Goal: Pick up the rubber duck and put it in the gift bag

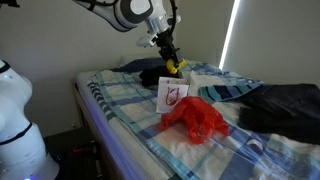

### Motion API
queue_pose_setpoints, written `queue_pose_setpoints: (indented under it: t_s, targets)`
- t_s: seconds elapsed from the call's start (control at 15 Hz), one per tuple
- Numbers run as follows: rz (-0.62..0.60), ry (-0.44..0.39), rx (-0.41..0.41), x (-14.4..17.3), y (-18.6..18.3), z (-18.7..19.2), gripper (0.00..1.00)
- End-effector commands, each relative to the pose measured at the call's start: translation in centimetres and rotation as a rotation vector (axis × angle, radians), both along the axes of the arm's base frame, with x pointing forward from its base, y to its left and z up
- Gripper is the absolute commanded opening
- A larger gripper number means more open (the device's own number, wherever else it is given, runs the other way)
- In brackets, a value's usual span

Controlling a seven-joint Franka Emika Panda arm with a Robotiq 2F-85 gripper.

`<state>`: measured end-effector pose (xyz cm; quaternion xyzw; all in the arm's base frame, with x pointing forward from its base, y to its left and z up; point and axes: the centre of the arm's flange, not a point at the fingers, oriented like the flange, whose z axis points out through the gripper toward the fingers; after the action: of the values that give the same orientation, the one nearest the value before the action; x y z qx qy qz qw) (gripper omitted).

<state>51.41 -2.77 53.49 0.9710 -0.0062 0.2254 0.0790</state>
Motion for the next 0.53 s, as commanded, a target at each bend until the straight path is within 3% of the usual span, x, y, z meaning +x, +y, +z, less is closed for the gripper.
queue_pose_setpoints:
  t_s: [0.0,0.47]
  targets:
    - [-0.043,0.015,0.016,0.8,-0.2,-1.4,0.09]
    - [-0.056,0.056,0.026,1.3,-0.2,-3.3,0.09]
